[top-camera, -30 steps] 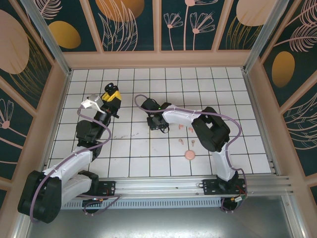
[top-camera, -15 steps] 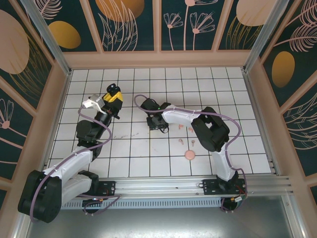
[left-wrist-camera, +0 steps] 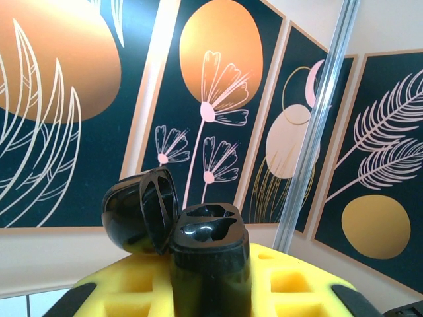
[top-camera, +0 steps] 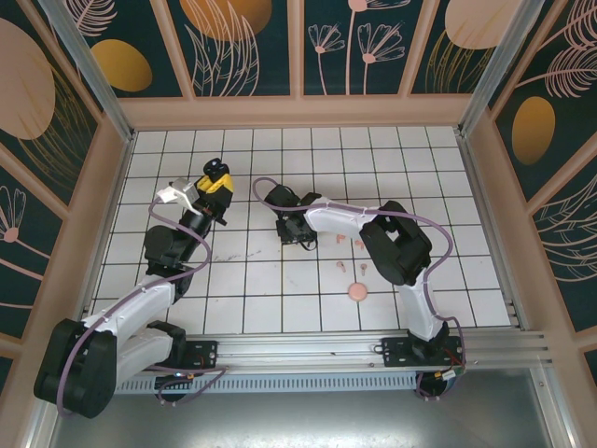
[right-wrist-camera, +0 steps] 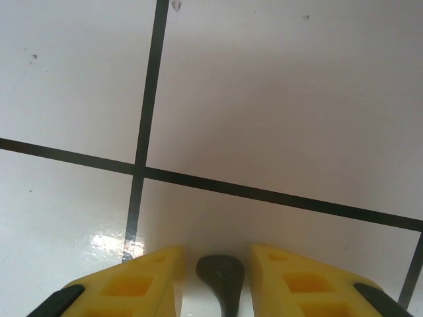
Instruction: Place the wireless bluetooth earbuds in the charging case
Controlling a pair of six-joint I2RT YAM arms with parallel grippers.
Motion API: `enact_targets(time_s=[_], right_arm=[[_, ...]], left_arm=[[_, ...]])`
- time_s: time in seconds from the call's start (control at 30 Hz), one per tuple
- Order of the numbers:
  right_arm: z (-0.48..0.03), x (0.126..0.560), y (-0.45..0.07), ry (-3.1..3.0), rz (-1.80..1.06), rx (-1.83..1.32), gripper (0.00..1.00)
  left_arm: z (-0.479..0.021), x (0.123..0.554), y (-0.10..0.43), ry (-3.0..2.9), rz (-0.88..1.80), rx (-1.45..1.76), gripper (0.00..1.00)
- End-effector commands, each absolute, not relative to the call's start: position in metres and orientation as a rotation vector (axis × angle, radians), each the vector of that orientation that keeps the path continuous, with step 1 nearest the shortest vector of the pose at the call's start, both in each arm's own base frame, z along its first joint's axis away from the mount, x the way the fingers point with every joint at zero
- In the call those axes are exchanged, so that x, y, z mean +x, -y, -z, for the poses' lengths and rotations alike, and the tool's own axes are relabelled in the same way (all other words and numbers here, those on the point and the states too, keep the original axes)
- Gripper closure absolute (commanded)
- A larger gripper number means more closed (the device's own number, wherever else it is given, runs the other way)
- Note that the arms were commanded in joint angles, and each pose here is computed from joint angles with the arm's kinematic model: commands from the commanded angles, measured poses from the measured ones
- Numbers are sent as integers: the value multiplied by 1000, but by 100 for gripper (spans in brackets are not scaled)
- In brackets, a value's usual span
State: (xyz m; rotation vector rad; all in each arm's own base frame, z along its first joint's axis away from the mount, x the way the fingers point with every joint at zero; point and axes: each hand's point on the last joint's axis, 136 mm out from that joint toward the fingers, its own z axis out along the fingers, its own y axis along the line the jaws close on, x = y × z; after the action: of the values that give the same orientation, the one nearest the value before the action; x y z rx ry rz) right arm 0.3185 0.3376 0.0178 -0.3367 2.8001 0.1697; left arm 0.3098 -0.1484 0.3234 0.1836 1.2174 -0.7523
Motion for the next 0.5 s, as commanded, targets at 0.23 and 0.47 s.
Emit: enact_targets(time_s=[0.23,0.47], right_arm=[[4,318,-337,-2851,-149,-293,73],[-3,322,-337,-2830,-152,-289,81]], left_arm=[[-340,303,154,-1160,787,218,100],[-339,301,157,-1165,793,240,100]])
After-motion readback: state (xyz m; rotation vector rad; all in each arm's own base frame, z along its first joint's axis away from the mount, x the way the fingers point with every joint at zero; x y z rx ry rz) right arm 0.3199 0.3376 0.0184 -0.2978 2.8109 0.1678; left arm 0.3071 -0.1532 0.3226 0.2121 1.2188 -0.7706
